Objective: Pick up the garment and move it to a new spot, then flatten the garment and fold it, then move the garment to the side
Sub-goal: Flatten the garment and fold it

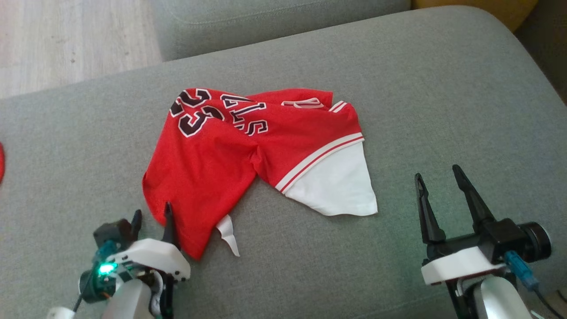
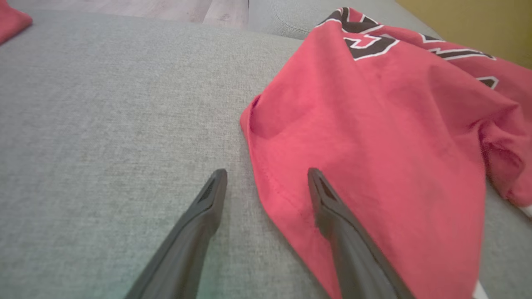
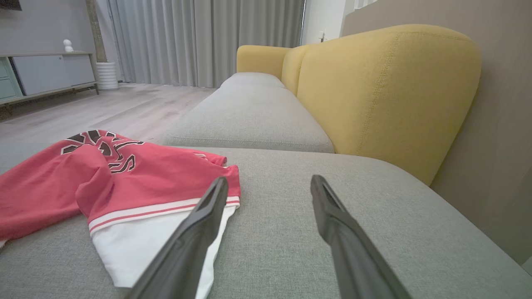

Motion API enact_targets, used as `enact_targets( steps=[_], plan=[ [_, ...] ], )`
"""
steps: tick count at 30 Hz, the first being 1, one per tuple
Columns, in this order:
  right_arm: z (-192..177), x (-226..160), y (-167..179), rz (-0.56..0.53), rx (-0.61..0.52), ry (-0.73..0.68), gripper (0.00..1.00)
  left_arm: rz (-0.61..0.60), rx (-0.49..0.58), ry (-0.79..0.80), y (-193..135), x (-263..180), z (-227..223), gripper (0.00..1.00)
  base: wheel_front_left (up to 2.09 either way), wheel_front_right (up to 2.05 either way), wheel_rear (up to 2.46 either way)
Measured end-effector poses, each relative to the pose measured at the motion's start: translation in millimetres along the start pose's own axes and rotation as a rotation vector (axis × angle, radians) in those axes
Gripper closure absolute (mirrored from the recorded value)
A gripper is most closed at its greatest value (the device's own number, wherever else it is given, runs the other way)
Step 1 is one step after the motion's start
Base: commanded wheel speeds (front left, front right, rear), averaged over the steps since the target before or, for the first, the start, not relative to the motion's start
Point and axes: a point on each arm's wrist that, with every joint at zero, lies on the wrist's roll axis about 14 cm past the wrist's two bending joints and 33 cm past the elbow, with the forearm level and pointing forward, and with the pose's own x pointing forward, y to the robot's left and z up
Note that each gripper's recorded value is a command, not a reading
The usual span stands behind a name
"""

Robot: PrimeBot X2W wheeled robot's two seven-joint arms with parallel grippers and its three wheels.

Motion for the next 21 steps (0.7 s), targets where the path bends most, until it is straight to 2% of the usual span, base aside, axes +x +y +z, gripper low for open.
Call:
enact_targets(
  steps=[4,6,9,11,12,15,21],
  plan=[
    [-3,2,-1,-0.001,-0.001,0.011,0.0,0.006,0.007,0.012,4,7,-1,0.0,0.0,0.0,0.0],
    [-4,3,0,-0.001,-0.001,0.014,0.0,0.005,0.008,0.016,4,10,-2,0.31,0.0,0.0,0.0],
    [-3,6,-1,-0.001,0.002,0.01,0.0,0.007,0.008,0.024,6,13,-3,0.51,0.0,0.0,0.0],
    [-3,8,-1,0.0,0.003,0.008,0.0,0.009,0.005,0.022,6,15,-2,0.58,0.0,0.0,0.0],
    [-3,9,-1,0.0,0.003,0.009,0.0,0.01,0.006,0.02,7,16,-2,0.67,0.0,0.0,0.0],
    [-4,9,0,0.002,0.003,0.012,0.0,0.007,0.009,0.024,8,17,-2,1.0,0.0,0.0,0.0],
    [-4,9,0,0.003,0.006,0.012,0.0,-0.004,0.007,0.023,7,18,-2,1.0,0.0,0.0,0.0]
  ],
)
